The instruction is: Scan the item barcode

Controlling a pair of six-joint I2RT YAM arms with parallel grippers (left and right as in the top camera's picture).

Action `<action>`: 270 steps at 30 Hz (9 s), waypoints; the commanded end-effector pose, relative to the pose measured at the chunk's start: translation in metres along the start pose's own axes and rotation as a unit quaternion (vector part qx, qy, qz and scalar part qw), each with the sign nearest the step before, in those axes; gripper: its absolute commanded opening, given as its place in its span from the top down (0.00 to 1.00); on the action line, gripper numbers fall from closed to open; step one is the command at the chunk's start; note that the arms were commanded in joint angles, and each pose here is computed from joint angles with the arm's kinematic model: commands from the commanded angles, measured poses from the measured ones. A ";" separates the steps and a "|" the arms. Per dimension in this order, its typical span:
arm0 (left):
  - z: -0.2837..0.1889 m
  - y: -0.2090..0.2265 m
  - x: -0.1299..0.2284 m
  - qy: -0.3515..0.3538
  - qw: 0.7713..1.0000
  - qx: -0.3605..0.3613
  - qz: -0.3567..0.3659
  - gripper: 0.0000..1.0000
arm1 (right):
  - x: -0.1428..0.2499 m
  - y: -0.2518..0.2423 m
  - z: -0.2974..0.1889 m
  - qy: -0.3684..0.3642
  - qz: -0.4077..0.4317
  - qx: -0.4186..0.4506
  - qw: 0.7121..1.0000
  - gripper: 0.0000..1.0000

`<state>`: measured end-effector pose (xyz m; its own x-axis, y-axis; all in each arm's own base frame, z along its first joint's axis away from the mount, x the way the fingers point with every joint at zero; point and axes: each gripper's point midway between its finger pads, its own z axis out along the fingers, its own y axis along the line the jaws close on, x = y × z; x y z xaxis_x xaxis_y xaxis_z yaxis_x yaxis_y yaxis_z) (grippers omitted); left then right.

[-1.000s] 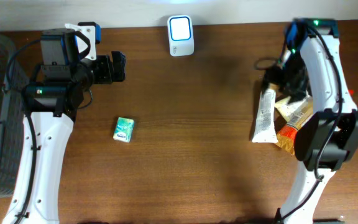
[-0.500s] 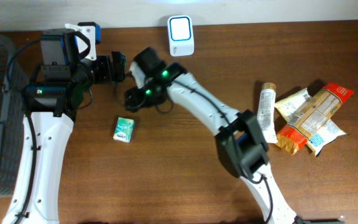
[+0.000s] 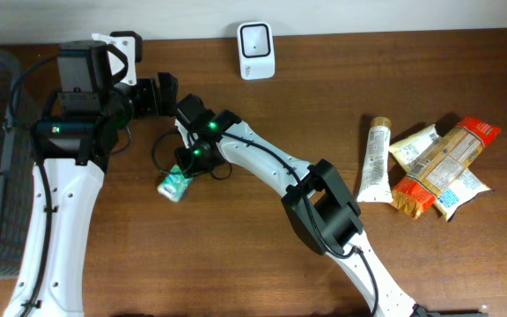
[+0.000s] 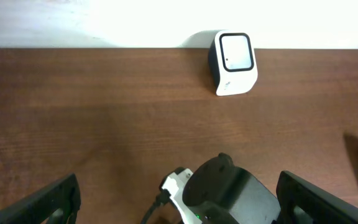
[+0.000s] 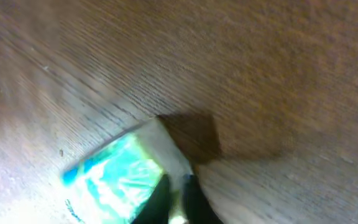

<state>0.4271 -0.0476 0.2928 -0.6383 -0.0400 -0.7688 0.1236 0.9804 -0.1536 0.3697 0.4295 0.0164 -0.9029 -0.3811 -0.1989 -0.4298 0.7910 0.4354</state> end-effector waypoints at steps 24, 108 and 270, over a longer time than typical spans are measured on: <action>-0.002 -0.001 -0.002 -0.003 1.000 0.001 -0.002 0.01 | 0.018 -0.017 -0.030 0.055 -0.202 0.035 0.977 0.44; -0.002 -0.001 -0.002 -0.003 1.000 0.001 -0.002 0.01 | 0.088 0.018 -0.002 0.136 -0.252 -0.046 0.957 0.91; -0.002 -0.002 -0.002 -0.003 1.000 0.001 -0.002 0.01 | 0.235 -0.188 -0.376 -0.681 -0.061 0.279 0.674 0.01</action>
<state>0.4271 -0.0477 0.2929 -0.6383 -0.0400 -0.7688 0.1239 0.9803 -0.1539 0.2379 0.0114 0.2320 0.1355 0.0339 -0.9902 -0.0912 0.9956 0.0216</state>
